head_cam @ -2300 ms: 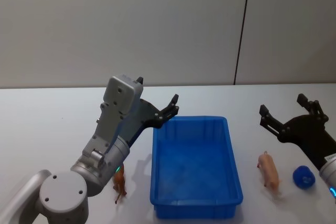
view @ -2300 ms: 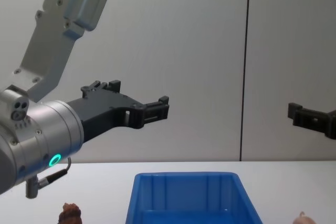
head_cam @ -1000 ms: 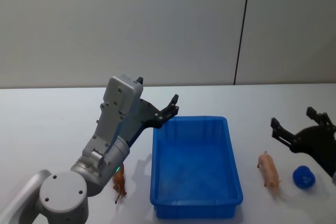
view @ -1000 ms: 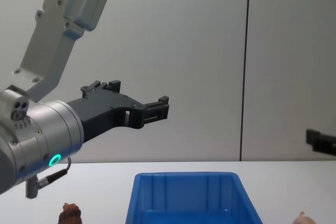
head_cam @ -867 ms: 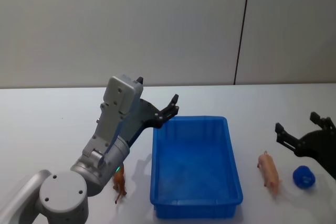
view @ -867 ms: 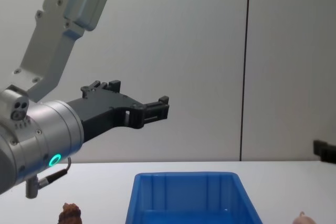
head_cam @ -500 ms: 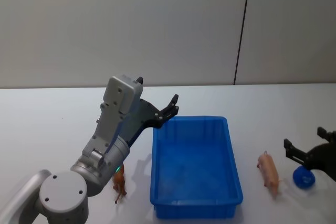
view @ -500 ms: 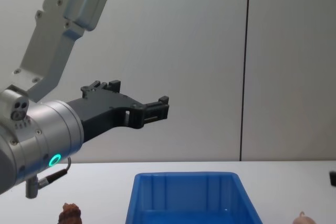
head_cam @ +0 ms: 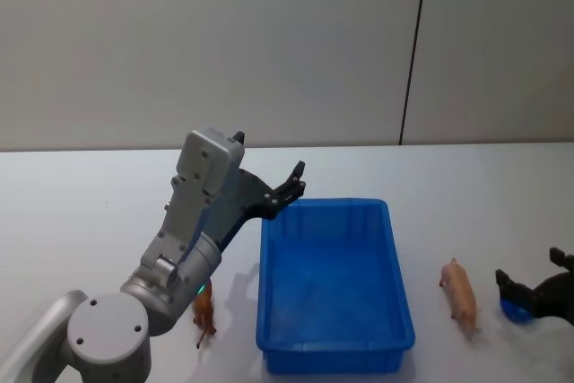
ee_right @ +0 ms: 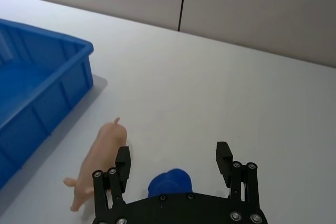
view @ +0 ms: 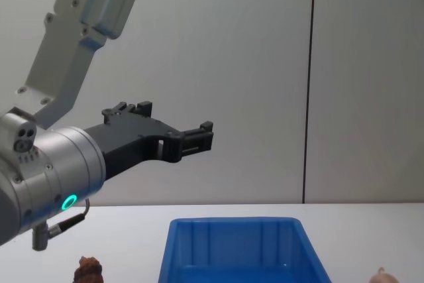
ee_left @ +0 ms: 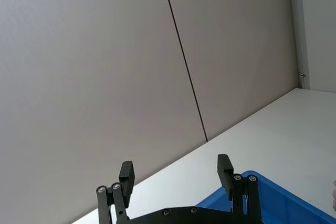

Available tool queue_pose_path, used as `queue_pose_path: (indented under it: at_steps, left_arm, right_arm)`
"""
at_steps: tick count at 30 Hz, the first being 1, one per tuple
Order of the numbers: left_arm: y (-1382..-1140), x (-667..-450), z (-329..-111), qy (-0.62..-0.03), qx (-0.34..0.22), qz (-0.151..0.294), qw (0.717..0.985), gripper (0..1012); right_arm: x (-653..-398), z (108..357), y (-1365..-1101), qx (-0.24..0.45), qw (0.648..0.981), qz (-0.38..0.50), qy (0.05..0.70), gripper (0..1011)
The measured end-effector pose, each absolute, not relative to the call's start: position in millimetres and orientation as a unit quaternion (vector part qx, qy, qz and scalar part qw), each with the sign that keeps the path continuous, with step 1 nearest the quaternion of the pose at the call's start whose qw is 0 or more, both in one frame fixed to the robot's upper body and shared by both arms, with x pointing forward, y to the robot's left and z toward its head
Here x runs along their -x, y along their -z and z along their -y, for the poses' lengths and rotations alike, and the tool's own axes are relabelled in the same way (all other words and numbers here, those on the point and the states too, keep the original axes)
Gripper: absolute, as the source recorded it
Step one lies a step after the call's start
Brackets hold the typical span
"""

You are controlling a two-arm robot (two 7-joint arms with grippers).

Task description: Pick up the two dolls from the table and place them into the box.

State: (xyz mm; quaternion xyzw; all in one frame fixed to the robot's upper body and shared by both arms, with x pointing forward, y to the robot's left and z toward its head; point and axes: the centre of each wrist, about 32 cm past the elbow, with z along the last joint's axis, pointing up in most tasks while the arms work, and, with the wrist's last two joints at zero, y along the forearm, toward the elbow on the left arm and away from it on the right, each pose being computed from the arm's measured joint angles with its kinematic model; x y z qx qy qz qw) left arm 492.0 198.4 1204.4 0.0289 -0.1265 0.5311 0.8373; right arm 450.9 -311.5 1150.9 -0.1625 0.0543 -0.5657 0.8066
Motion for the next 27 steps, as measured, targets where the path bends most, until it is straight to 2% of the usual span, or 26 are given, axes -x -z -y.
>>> queue_pose_path:
  at_steps: [27]
  left_arm:
    - [-1204, -492, -198, -0.531, -0.029, 0.127, 0.837, 1001]
  right_arm:
    - [-460, 317, -1130, 0.202, 0.808, -0.112, 0.542, 986]
